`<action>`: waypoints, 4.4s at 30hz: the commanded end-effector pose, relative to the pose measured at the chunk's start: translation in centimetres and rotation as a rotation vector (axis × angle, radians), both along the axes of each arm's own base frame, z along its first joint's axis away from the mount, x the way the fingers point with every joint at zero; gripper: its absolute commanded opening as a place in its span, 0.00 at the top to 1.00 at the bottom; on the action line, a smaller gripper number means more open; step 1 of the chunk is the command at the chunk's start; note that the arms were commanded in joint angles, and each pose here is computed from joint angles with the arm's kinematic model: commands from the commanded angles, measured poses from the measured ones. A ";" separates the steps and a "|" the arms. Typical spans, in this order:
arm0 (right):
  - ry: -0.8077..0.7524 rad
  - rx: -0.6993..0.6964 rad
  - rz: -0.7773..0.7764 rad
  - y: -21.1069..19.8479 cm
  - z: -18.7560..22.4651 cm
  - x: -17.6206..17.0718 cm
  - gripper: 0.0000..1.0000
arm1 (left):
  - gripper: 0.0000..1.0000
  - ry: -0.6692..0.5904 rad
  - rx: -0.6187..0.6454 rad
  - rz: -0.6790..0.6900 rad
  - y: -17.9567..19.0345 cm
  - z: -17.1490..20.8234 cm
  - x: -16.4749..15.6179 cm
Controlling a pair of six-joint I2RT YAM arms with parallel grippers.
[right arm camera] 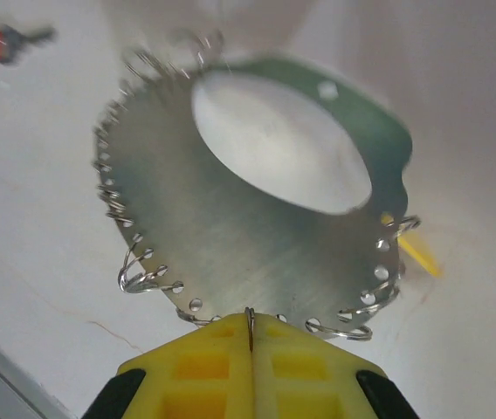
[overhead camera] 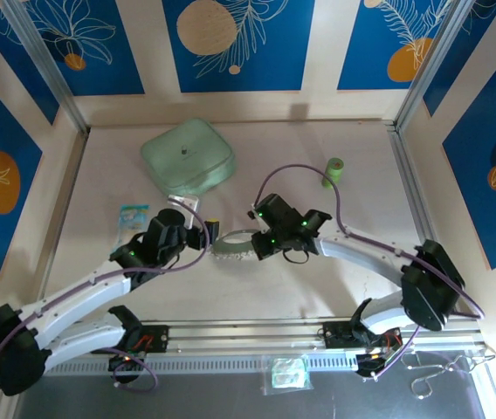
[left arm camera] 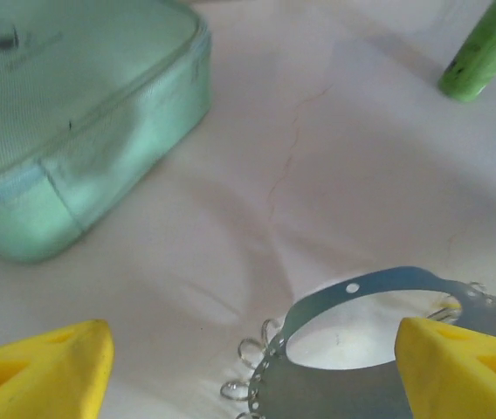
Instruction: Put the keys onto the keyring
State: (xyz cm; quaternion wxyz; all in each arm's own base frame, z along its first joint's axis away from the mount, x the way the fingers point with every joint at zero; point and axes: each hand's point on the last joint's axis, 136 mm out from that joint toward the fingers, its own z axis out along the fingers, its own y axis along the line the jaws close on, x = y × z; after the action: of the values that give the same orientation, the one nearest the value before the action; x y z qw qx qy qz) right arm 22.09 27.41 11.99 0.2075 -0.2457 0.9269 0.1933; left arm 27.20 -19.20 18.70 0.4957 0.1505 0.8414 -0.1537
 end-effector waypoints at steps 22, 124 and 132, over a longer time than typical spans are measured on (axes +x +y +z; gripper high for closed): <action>-0.559 0.482 0.562 4.0 12.4 -0.9 1.00 | 0.65 -0.274 0.129 -0.691 -5.6 5.9 -2.5; -0.818 0.358 0.794 4.2 11.1 -6.0 0.81 | 1.00 -0.590 -0.074 -1.115 -8.9 4.5 -11.2; -0.815 0.366 0.820 4.3 11.5 -6.5 1.00 | 1.00 -0.587 -0.062 -1.112 -8.9 4.4 -11.1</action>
State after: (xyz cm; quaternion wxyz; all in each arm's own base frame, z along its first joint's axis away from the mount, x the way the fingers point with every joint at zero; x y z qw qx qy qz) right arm 16.37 31.38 22.72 0.4929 -0.5873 0.5708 0.2939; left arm 16.75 -27.82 22.31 0.5490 0.5799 0.4853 -0.3561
